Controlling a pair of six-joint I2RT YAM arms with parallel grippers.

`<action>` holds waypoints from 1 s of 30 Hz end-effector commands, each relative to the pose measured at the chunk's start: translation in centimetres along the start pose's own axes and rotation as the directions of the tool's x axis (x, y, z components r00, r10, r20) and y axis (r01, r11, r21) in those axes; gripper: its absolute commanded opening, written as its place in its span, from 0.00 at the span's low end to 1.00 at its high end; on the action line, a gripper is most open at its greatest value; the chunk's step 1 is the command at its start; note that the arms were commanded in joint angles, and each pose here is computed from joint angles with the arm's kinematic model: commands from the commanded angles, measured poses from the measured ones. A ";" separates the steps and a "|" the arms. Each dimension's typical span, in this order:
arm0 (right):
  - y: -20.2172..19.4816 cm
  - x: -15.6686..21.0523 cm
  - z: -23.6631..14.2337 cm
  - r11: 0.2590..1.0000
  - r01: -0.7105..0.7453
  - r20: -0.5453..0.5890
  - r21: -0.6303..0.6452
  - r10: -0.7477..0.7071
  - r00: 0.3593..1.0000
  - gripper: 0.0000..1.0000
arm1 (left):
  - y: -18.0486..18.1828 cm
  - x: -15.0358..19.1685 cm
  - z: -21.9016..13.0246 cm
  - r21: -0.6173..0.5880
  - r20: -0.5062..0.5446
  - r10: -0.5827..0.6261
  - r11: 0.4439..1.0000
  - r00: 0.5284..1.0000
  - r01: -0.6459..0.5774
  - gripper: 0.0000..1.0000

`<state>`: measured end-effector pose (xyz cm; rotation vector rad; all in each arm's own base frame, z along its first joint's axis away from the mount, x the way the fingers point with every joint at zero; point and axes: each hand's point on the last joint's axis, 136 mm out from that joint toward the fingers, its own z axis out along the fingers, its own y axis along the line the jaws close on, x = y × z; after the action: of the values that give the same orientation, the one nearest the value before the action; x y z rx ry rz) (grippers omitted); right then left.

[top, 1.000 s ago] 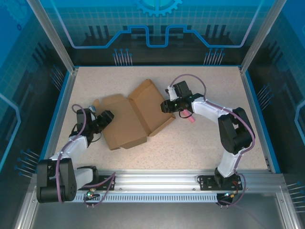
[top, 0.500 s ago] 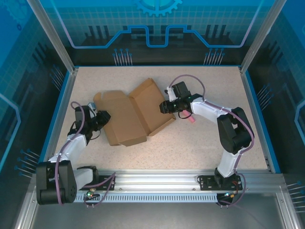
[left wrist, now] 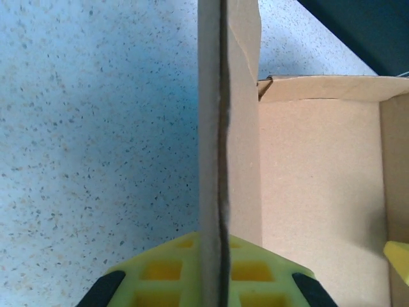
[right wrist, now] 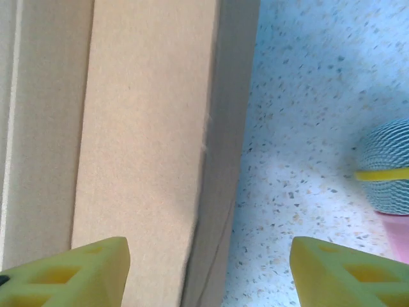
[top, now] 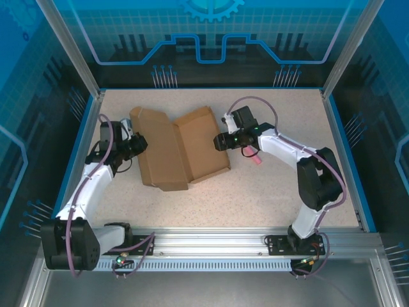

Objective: Fold the paper box

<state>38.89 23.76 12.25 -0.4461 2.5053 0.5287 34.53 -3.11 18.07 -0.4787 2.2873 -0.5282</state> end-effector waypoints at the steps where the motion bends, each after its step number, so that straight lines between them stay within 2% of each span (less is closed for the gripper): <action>1: -0.2 -2.7 -3.8 1.000 0.020 0.083 0.000 -0.020 0.996 0.69 | 0.1 -0.3 -1.4 -0.106 -0.049 0.125 0.986 0.991 -0.130 0.02; 6: -1.1 -2.9 -5.8 1.000 -0.011 0.123 -0.011 0.012 0.992 0.70 | -0.8 -1.9 -2.4 -0.185 -0.101 0.234 0.951 0.967 -0.250 0.01; 11: -1.8 -2.0 -4.9 0.997 -0.061 0.086 -0.054 0.065 0.994 0.70 | -1.8 -1.8 -2.3 -0.175 -0.173 0.275 0.936 0.946 -0.305 0.00; 17: -0.1 -1.3 -1.0 0.981 -0.120 0.010 -0.155 0.123 0.992 0.69 | -2.8 -1.2 -1.3 -0.152 -0.235 0.298 0.929 0.925 -0.338 0.00; 24: 1.3 0.6 4.4 0.983 -0.136 -0.105 -0.119 0.124 0.987 0.67 | -3.3 -0.8 -0.1 -0.149 -0.263 0.303 0.925 0.916 -0.349 0.00; 30: 2.6 1.2 6.6 0.984 -0.122 -0.134 -0.130 0.105 0.985 0.61 | -3.3 -0.5 0.8 -0.142 -0.274 0.309 0.924 0.911 -0.356 0.00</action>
<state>38.92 27.43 6.27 -0.4012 2.6654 0.7166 35.56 -5.66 19.07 -0.1544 2.6081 -0.2293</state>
